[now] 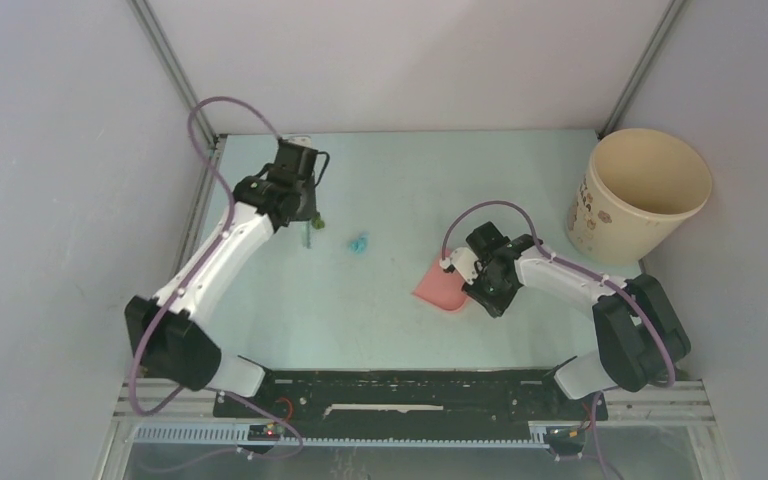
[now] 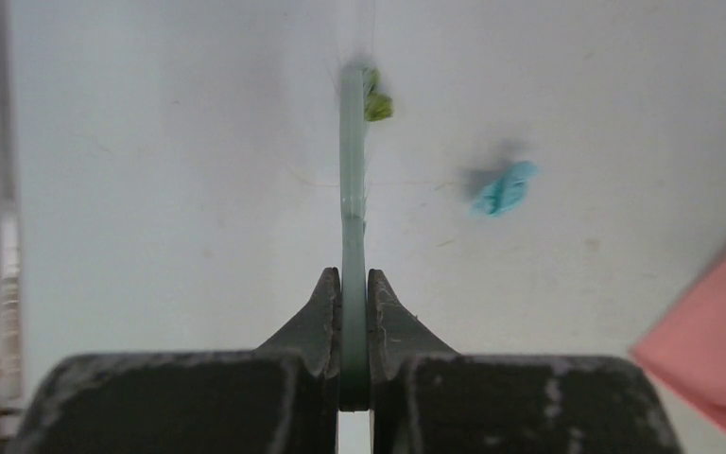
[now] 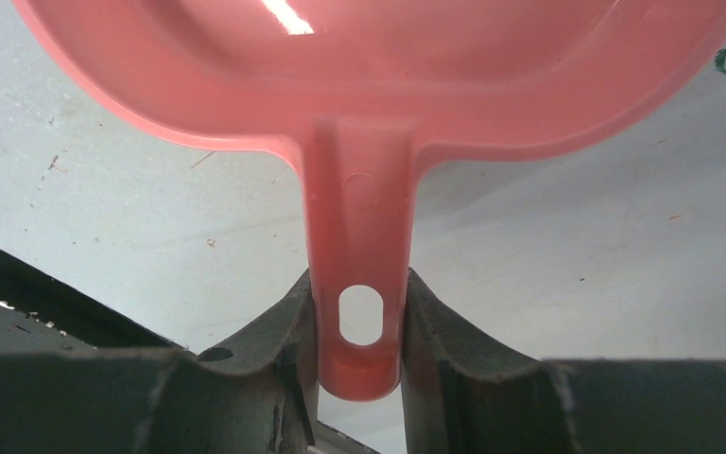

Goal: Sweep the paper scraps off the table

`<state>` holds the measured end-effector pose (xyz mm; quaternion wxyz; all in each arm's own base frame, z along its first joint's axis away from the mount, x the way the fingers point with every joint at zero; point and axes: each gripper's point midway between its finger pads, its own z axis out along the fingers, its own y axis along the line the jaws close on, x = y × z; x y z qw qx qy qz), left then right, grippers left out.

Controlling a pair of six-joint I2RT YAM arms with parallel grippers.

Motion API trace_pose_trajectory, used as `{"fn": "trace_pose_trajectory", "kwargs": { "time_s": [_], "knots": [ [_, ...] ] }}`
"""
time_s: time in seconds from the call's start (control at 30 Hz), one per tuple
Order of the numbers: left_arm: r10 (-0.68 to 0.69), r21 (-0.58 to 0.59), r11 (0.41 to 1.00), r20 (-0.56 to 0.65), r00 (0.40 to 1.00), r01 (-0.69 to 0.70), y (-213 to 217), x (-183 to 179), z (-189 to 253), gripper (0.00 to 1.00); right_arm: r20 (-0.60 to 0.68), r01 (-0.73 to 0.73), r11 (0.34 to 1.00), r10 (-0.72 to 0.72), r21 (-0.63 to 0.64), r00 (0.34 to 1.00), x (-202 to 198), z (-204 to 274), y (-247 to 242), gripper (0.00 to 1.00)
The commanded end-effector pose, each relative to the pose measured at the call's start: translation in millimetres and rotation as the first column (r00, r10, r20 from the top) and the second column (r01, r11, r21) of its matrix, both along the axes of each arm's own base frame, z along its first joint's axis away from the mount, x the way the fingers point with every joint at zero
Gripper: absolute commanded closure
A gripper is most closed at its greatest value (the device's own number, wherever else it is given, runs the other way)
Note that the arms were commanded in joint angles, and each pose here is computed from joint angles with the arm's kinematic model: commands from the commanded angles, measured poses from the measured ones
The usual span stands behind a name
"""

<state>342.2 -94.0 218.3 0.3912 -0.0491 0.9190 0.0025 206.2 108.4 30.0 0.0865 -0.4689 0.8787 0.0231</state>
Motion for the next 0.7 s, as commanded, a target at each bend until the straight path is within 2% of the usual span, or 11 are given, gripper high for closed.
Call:
{"fn": "trace_pose_trajectory", "kwargs": {
  "time_s": [0.0, 0.1, 0.2, 0.3, 0.37, 0.5, 0.67],
  "knots": [
    [-0.045, 0.382, 0.922, -0.056, 0.997, 0.062, 33, 19, 23, 1.0, 0.002, -0.014, 1.0, 0.014, -0.01, 1.0, -2, 6, 0, 1.0],
    [-0.007, 0.527, 0.848, -0.096, 0.995, 0.057, 44, 42, 23, 1.0, -0.013, -0.014, 1.0, 0.013, -0.02, 1.0, -3, 4, 0, 1.0],
    [0.009, 0.584, 0.808, -0.133, 0.991, 0.071, 42, 60, 14, 1.0, -0.017, -0.018, 0.999, 0.017, -0.028, 1.0, -2, 3, 0, 1.0],
    [-0.041, 0.642, 0.75, -0.197, 0.98, 0.16, 28, 80, -5, 1.0, -0.019, -0.018, 0.999, 0.018, -0.034, 1.0, -2, 2, 0, 1.0],
    [-0.063, 0.647, 0.739, -0.214, 0.975, 0.189, 17, 92, -11, 1.0, -0.019, -0.019, 0.999, 0.019, -0.038, 1.0, -2, 2, -1, 1.0],
    [-0.157, 0.59, 0.755, -0.261, 0.952, 0.287, -22, 103, -25, 1.0, -0.026, -0.026, 0.999, 0.025, -0.042, 0.999, -4, 6, -2, 1.0],
    [-0.26, 0.569, 0.708, -0.34, 0.904, 0.418, -60, 90, -42, 1.0, -0.021, -0.033, 0.999, 0.032, -0.043, 0.999, -3, 12, -2, 1.0]
  ]
}}
